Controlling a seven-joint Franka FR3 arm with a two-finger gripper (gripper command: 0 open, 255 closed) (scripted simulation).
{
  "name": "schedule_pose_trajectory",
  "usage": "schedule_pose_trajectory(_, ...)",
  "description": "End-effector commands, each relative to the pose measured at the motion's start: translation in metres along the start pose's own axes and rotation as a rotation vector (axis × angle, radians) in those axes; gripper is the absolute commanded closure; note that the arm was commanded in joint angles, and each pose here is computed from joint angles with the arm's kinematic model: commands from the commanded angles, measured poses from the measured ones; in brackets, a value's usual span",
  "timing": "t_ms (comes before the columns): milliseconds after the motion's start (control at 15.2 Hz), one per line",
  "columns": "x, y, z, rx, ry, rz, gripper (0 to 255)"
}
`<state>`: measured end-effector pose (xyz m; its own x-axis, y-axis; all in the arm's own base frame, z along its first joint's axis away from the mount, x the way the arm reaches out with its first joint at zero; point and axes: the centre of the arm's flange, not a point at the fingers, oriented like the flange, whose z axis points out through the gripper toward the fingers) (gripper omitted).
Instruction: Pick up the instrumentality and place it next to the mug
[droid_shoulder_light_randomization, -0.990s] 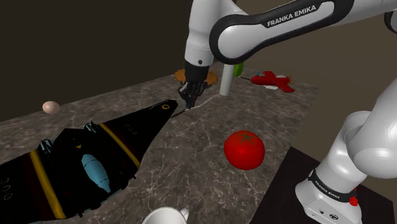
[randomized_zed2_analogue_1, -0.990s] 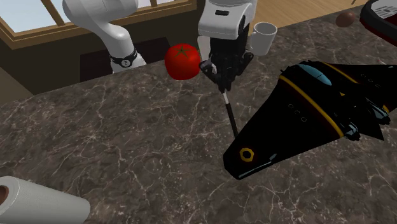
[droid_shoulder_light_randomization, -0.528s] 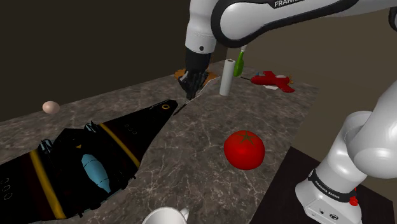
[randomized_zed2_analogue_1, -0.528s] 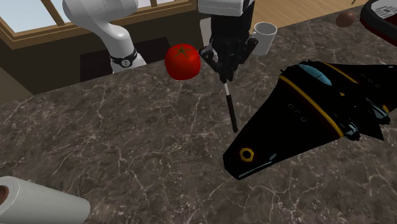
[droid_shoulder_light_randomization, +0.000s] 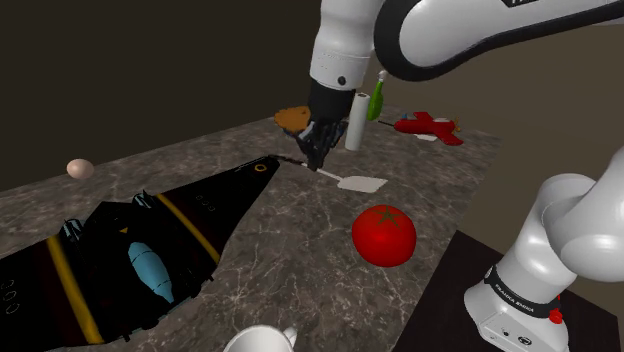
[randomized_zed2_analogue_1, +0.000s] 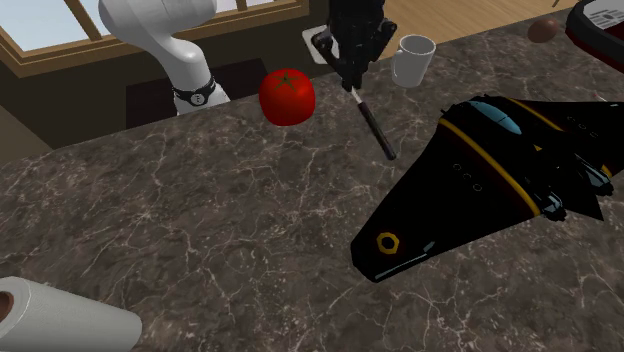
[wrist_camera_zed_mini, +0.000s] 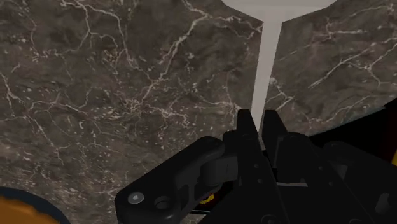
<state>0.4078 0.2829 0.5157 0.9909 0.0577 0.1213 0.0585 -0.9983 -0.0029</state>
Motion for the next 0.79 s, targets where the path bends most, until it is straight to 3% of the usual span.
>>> schedule_pose_trajectory(0, -0.024, -0.011, -0.002, 0.0, 0.0, 0.001, 255)
schedule_pose_trajectory(726, -0.147, -0.065, -0.018, 0.0, 0.0, 0.001, 255)
